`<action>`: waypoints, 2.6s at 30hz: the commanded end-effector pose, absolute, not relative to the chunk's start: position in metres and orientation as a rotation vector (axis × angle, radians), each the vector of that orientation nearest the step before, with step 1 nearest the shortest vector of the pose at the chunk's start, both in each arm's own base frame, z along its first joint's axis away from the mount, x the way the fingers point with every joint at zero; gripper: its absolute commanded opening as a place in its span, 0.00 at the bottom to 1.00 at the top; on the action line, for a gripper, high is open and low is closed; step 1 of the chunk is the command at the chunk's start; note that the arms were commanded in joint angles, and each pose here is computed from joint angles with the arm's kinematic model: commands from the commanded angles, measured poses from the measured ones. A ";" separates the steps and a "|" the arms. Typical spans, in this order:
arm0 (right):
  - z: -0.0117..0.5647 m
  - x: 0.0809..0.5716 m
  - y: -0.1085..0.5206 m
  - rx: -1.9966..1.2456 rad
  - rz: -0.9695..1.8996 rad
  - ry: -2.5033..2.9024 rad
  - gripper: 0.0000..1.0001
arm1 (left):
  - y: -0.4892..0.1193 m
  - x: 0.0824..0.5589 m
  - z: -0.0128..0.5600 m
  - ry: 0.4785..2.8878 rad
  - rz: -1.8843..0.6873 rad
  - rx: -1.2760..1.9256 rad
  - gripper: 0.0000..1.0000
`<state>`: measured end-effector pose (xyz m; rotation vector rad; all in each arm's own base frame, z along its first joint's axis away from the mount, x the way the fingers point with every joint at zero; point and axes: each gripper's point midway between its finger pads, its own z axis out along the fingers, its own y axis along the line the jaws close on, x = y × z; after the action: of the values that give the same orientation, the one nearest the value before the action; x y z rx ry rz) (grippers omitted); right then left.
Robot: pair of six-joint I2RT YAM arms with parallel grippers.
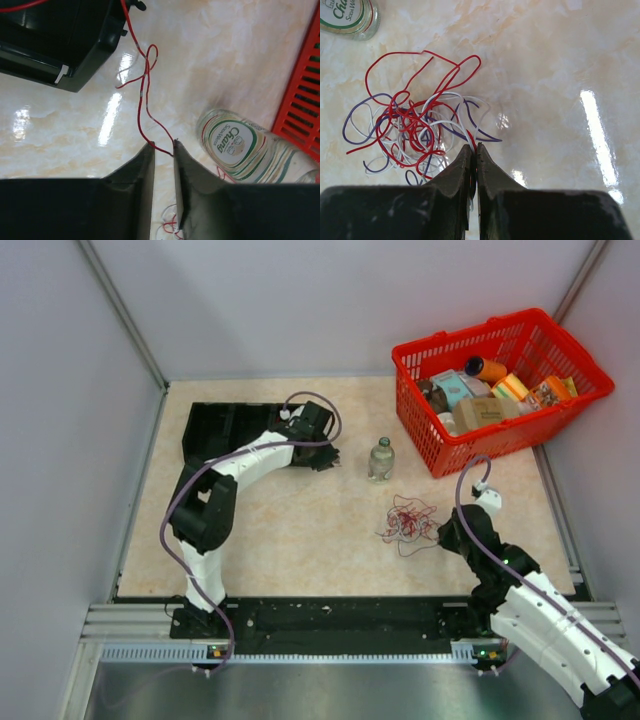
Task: Untangle the cables
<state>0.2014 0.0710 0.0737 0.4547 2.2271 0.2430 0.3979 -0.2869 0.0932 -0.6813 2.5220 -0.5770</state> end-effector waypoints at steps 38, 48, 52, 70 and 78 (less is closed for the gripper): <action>0.080 0.208 0.072 0.453 0.259 2.191 0.00 | -0.174 0.471 0.096 2.475 -0.528 -0.302 0.00; 0.081 0.208 0.073 0.447 0.263 2.191 0.00 | -0.160 0.467 0.125 2.407 -0.396 -0.296 0.44; 0.080 0.208 0.076 0.427 0.274 2.205 0.00 | -0.163 0.457 0.159 2.336 -0.463 -0.276 0.64; 0.099 0.176 0.211 -0.213 1.026 2.203 0.00 | -0.300 0.212 0.191 2.084 -1.241 0.323 0.66; 0.100 0.168 0.235 -0.337 1.017 2.227 0.00 | -0.315 0.165 0.162 2.133 -1.038 0.697 0.58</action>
<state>0.1561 0.2166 0.0727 -0.2797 2.3219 0.9594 0.1710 -0.3011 0.1385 0.5022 2.2737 -1.1188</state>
